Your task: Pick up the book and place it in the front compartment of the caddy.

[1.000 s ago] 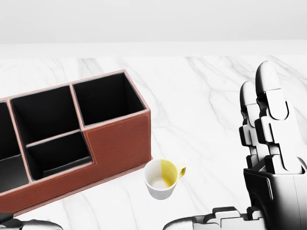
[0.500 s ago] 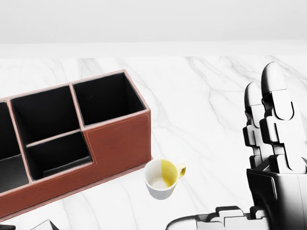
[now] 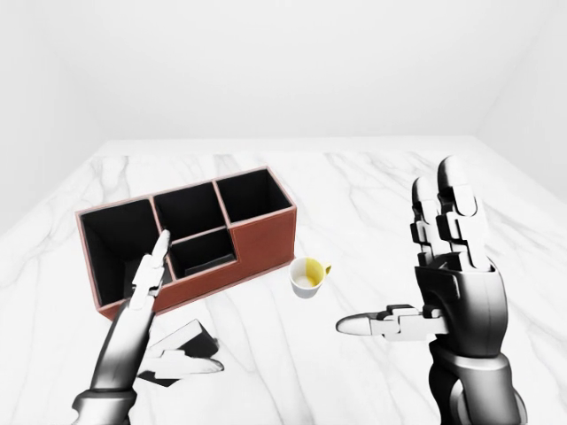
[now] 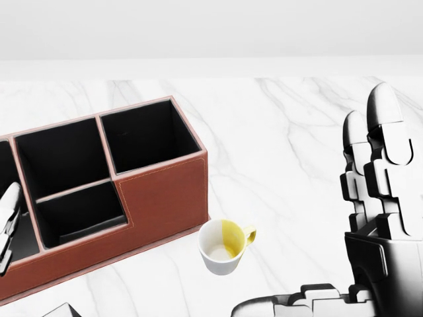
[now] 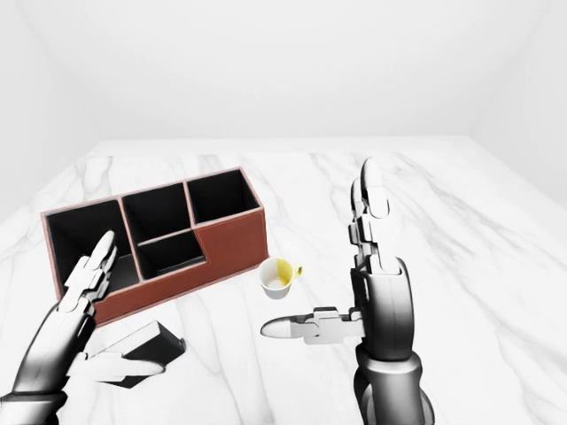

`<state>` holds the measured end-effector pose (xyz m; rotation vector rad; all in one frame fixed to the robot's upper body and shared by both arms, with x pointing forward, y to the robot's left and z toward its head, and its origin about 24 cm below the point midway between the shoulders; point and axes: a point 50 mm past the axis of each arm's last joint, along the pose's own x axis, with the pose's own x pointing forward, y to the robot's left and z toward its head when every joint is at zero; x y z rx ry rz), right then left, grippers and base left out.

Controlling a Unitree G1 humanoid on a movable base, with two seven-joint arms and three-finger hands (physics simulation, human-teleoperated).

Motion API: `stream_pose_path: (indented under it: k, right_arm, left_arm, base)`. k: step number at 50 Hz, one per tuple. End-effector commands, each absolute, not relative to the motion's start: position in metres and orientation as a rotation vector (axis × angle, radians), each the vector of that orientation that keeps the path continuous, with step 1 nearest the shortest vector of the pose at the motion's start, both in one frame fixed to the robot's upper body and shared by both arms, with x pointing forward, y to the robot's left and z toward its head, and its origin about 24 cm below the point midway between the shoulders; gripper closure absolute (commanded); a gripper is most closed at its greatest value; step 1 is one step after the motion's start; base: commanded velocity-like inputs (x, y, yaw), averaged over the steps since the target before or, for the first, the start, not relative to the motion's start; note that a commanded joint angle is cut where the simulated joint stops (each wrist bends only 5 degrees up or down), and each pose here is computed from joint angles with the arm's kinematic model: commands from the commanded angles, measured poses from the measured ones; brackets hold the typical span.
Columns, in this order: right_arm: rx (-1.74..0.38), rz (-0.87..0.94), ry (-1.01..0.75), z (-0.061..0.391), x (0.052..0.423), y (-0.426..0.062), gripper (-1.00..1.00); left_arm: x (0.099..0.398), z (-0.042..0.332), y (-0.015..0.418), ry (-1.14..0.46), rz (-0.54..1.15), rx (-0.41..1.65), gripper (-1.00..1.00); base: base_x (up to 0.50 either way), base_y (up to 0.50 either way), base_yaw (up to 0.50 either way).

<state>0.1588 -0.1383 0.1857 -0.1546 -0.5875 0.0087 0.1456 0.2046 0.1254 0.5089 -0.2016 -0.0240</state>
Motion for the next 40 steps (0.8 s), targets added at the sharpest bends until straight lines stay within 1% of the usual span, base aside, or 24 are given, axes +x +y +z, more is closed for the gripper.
stream_pose_path:
  k: [1, 23, 35, 40]
  right_arm:
    - [-0.159, 0.002, -0.587, 0.186, 0.159, -0.140, -1.00]
    - [-0.160, 0.004, -0.578, 0.184, 0.161, -0.139, -1.00]
    - [-0.157, 0.004, -0.572, 0.183, 0.161, -0.138, -0.99]
    - [-0.154, -0.001, -0.572, 0.183, 0.161, -0.139, -0.99]
  left_arm:
    - [0.140, 0.098, 0.216, -0.004, -0.003, 0.569, -1.00]
    - [0.141, 0.094, 0.228, 0.035, 0.044, 0.599, -1.00]
    - [0.140, 0.074, 0.244, 0.156, 0.169, 0.685, -1.00]
    - [0.134, 0.067, 0.246, 0.202, 0.165, 0.682, -1.00]
  base:
    - [0.00, 0.00, 0.00]
    - [0.00, 0.00, 0.00]
    - [0.00, 0.00, 0.00]
    - [0.00, 0.00, 0.00]
